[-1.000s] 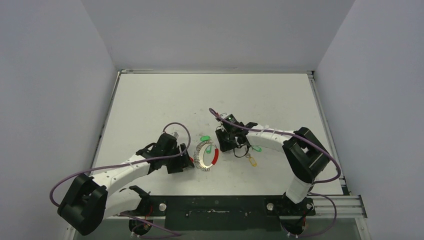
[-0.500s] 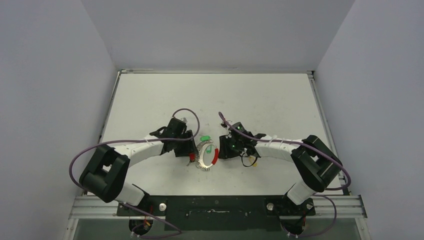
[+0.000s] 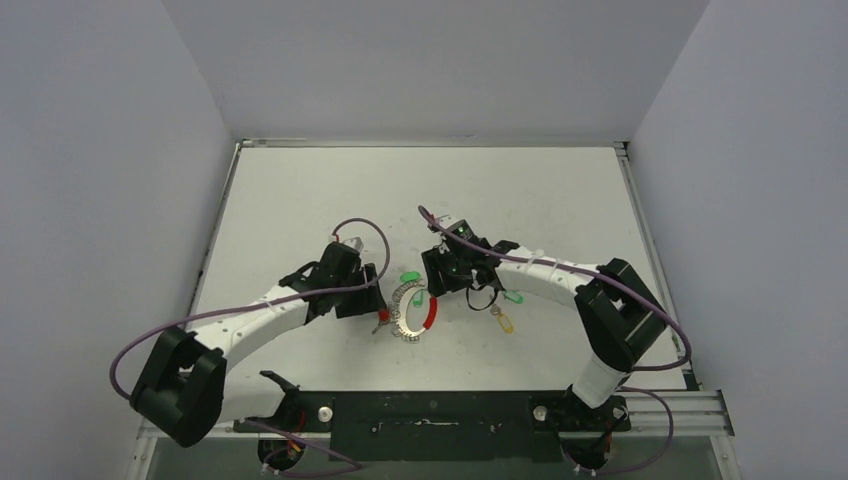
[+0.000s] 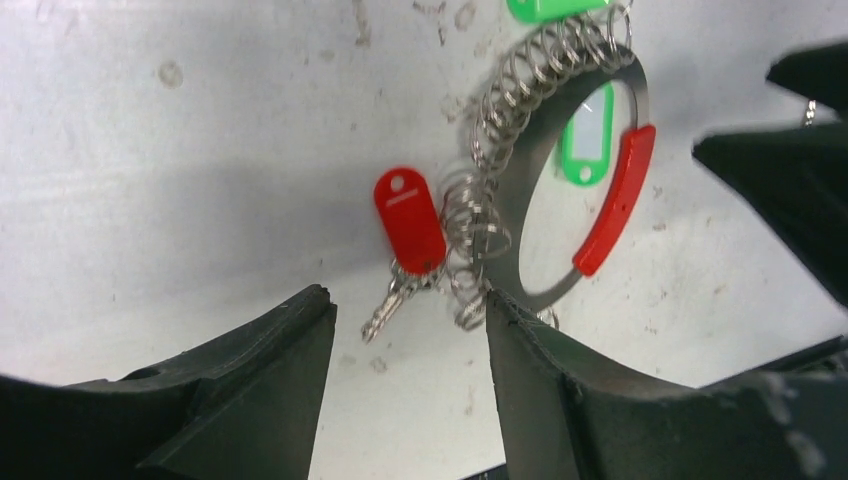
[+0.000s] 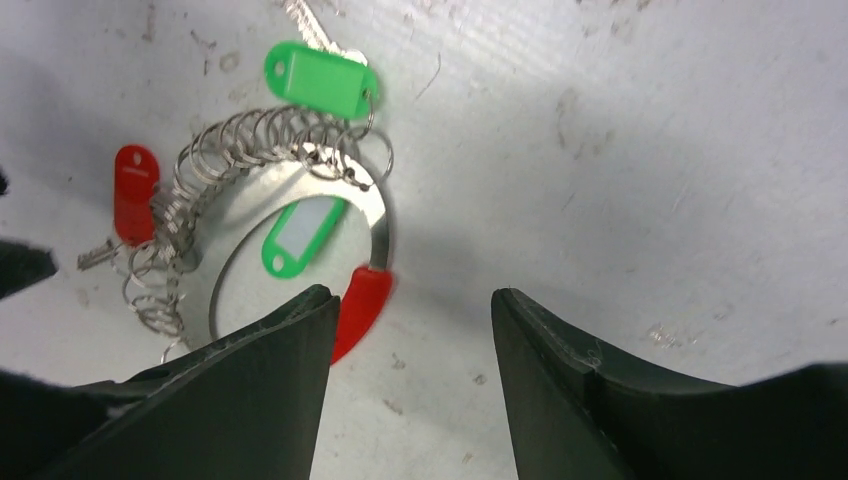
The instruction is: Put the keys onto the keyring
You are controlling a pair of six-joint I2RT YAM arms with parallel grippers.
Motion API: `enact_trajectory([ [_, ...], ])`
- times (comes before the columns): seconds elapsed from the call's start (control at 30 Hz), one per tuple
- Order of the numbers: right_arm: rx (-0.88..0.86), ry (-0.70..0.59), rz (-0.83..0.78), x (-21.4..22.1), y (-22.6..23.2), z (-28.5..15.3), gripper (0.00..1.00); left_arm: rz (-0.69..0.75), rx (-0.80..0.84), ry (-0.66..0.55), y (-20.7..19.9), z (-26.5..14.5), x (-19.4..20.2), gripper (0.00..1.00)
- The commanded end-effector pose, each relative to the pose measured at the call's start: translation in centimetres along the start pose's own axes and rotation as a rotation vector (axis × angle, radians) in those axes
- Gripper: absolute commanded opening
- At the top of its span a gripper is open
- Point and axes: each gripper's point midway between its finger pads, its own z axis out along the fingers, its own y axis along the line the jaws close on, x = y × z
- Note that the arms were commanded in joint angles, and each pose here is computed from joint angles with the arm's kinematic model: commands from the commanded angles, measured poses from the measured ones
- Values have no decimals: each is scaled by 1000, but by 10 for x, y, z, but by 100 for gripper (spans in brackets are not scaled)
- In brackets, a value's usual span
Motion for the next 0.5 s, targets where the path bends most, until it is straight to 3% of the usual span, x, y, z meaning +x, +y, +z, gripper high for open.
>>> enact_trajectory([
  [0.0, 99, 19, -100, -13, -12, 12, 58, -53, 36, -22, 3, -17, 14, 55],
  [0.23, 109, 73, -145, -9, -6, 37, 55, -153, 76, -9, 13, -20, 41, 55],
  [0.47, 208, 59, -134, -8, -23, 28, 42, -197, 62, 0, 23, -19, 55, 55],
])
